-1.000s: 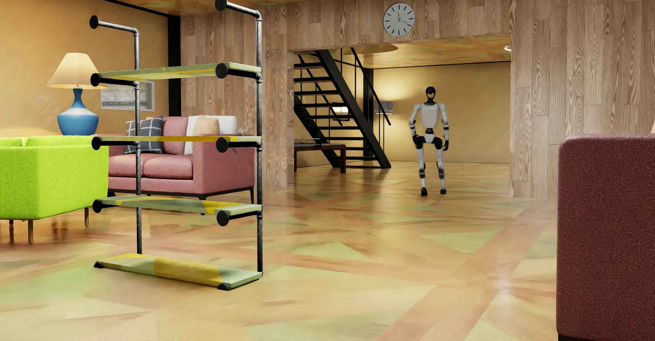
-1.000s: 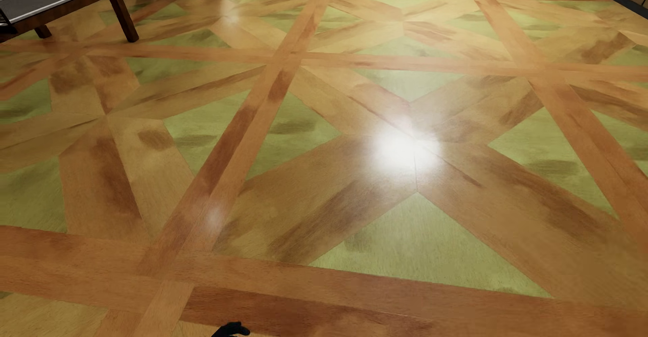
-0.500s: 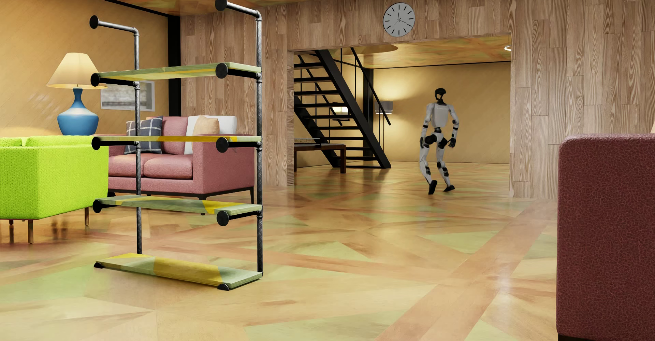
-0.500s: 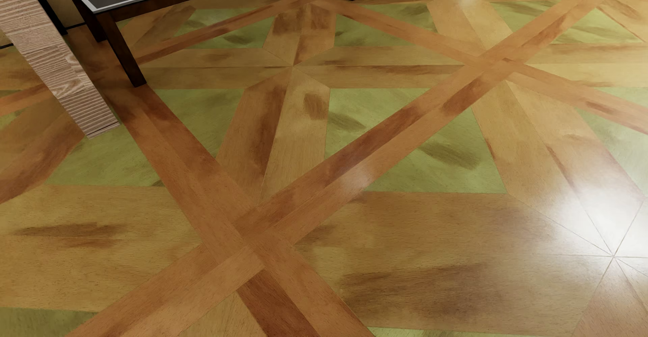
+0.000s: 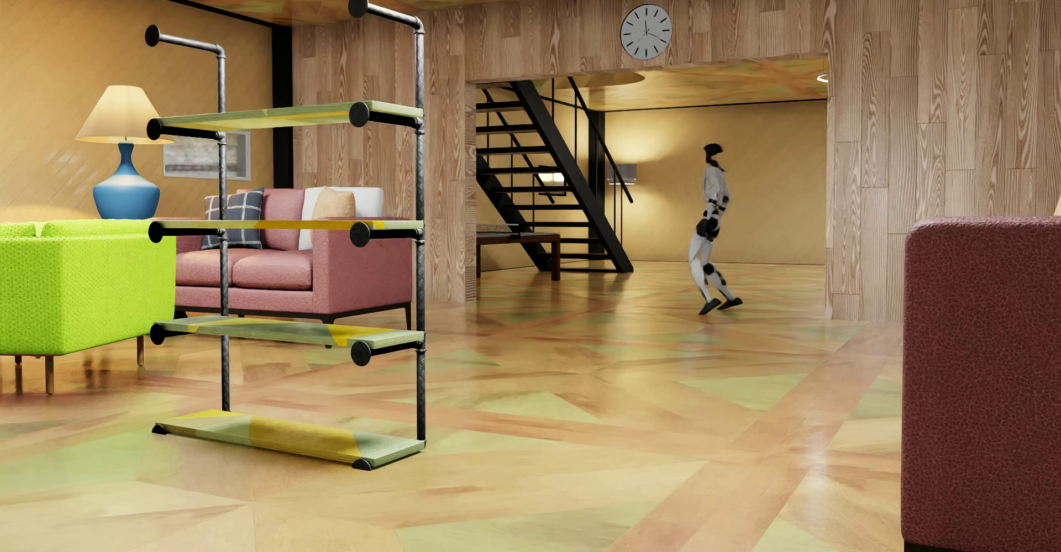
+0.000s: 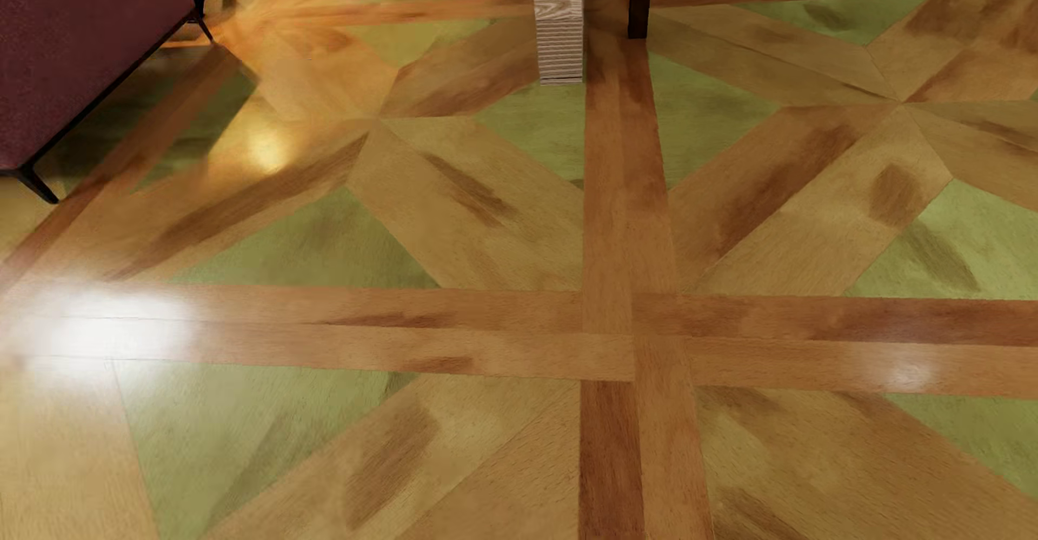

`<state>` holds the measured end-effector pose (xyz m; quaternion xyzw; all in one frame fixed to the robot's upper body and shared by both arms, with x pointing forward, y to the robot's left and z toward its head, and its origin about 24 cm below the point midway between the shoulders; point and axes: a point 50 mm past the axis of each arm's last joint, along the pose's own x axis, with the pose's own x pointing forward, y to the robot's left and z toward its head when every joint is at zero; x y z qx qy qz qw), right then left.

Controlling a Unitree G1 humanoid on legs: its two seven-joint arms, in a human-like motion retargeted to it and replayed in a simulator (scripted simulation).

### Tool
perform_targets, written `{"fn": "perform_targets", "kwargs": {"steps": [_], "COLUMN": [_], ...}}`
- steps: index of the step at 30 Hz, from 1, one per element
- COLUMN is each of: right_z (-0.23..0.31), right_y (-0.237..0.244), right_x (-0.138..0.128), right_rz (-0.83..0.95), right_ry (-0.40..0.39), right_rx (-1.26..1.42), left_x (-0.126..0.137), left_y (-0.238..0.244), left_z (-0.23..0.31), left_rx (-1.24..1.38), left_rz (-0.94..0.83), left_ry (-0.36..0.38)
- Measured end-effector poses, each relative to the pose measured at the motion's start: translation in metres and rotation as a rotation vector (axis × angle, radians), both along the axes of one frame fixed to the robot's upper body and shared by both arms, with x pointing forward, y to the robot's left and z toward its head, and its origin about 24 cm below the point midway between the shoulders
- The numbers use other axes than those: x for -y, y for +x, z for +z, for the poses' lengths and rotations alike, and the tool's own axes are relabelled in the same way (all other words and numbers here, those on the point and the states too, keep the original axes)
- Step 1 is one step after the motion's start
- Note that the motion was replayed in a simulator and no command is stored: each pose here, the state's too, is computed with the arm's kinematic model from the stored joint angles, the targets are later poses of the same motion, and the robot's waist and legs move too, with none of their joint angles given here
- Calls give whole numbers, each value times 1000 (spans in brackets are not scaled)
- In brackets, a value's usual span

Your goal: Walk towards the shelves

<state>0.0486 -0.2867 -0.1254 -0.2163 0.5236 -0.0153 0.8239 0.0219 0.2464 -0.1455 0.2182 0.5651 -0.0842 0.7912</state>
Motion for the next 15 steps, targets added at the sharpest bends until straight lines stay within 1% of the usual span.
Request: {"fn": "perform_targets", "kwargs": {"steps": [4, 7, 9, 12, 14, 15], "right_z": [3, 16, 22, 23, 18, 14], "right_y": [30, 62, 72, 68, 55, 47], "right_x": [-17, -31, -42, -52, -53, -52], "right_rz": [84, 171, 207, 202, 184, 173], "right_ry": [34, 59, 86, 119, 128, 126], "right_rx": [75, 187, 239, 255, 220, 190], "left_x": [10, 24, 33, 40, 45, 43], "left_y": [-14, -37, -48, -58, -64, -66], "left_z": [-4, -8, -10, -11, -11, -11], "left_rx": [-48, -119, -155, -182, -194, -198], "left_rz": [-14, -43, -68, -56, -59, -42], "left_ry": [-23, -56, -77, -95, -107, -102]}}
